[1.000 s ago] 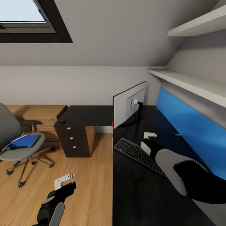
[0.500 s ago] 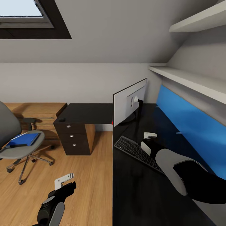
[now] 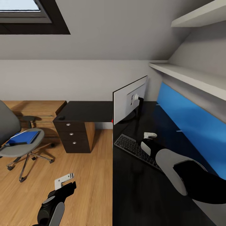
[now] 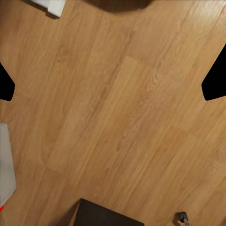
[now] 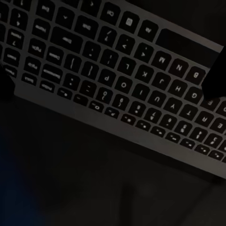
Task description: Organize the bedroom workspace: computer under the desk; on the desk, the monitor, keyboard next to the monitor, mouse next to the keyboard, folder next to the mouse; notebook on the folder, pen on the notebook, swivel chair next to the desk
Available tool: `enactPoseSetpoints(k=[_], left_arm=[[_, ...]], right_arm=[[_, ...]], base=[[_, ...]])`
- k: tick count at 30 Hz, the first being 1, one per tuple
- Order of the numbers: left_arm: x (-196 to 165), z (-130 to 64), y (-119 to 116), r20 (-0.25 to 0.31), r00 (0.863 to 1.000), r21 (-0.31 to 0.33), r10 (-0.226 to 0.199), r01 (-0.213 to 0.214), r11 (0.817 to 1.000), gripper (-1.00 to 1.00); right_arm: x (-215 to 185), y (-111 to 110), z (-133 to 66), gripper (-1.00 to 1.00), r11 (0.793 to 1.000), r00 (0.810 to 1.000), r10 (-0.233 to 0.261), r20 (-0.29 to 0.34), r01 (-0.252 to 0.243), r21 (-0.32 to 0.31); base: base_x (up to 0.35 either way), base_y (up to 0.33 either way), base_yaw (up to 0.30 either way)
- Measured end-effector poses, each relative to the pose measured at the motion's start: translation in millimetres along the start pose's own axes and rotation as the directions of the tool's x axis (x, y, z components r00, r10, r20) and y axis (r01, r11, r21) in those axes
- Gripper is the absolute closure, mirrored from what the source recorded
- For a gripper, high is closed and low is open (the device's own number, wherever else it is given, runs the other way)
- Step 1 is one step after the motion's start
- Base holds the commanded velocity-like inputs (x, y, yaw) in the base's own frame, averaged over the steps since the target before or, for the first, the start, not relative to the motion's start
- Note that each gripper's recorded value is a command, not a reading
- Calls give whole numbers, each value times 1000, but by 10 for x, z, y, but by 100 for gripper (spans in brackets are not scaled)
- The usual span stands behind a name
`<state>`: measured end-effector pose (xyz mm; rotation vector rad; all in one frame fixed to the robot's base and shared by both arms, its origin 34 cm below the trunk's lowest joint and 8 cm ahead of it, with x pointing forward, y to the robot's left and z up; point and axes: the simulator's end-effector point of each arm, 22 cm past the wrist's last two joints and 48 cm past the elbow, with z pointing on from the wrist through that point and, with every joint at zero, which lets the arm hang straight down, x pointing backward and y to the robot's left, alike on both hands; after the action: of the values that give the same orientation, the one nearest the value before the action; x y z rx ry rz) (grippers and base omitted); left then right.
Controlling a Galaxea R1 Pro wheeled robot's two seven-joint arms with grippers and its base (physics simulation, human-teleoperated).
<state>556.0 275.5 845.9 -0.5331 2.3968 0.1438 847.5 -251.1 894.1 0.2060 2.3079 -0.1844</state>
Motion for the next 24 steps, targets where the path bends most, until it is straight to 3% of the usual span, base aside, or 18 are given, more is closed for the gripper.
enactPoseSetpoints(k=[24], left_arm=[[106, 76, 25, -27, 1000, -11, 7, -7, 1000, -100]], right_arm=[[167, 4, 126, -100, 1000, 1000, -5, -27, 6, 4]], base=[[0, 0, 0]])
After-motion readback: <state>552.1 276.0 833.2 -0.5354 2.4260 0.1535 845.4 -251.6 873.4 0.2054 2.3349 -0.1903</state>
